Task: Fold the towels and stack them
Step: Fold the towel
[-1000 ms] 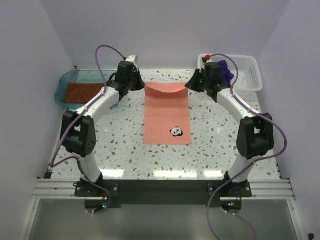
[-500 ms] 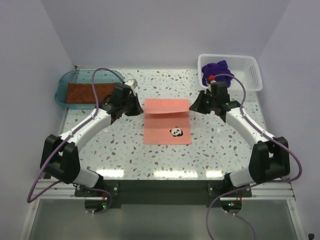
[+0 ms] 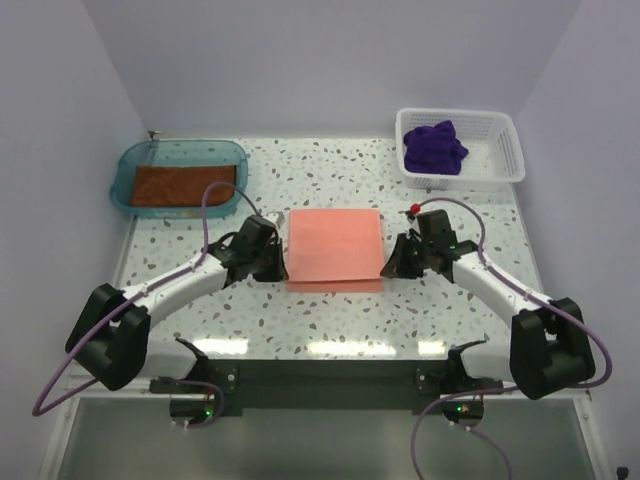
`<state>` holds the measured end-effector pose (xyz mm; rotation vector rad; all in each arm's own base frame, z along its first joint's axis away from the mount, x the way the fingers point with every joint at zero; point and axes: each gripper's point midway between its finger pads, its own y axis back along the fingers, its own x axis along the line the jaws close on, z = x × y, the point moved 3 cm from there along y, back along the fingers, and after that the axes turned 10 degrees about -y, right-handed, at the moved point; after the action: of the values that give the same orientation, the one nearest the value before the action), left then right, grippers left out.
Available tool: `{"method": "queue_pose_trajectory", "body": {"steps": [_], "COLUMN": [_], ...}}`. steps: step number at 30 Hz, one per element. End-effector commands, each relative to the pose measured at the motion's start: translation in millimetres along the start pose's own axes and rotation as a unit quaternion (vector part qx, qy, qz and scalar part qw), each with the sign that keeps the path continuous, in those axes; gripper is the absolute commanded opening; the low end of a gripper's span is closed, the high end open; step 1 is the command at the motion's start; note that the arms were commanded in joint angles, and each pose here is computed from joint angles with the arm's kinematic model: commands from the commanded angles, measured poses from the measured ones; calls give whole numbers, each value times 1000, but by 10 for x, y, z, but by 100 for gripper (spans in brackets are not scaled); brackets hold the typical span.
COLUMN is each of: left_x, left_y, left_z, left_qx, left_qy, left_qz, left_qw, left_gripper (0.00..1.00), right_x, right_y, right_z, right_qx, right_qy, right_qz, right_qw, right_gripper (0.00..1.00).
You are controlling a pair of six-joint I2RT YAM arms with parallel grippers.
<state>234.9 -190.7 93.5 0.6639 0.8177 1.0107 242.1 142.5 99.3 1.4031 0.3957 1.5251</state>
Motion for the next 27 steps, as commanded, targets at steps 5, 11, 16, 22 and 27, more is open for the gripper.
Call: {"method": "queue_pose_trajectory", "body": {"steps": [5, 11, 16, 22, 27], "left_x": [110, 76, 128, 114, 165], "left_y": [-105, -236, -247, -189, -86], "left_z": [-208, -295, -330, -282, -279], "left_qx": [2, 15, 16, 12, 4], "left_qy": [17, 11, 8, 7, 14], "left_qz": [18, 11, 31, 34, 53], "left_qw": [1000, 1000, 999, 999, 998], "left_gripper": [0, 0, 0, 0, 24], "right_x": [-76, -126, -177, -216, -96], "right_y": [-251, -435, -449, -410, -168], "right_z": [-289, -384, -409, -426, -238], "right_qx": [32, 46, 47, 55, 17], "right_qy": [11, 12, 16, 31, 64], "right_qz": [4, -11, -23, -40, -48], "right_qw": [999, 999, 998, 997, 997], "right_gripper": [1, 1, 1, 27, 46]}}
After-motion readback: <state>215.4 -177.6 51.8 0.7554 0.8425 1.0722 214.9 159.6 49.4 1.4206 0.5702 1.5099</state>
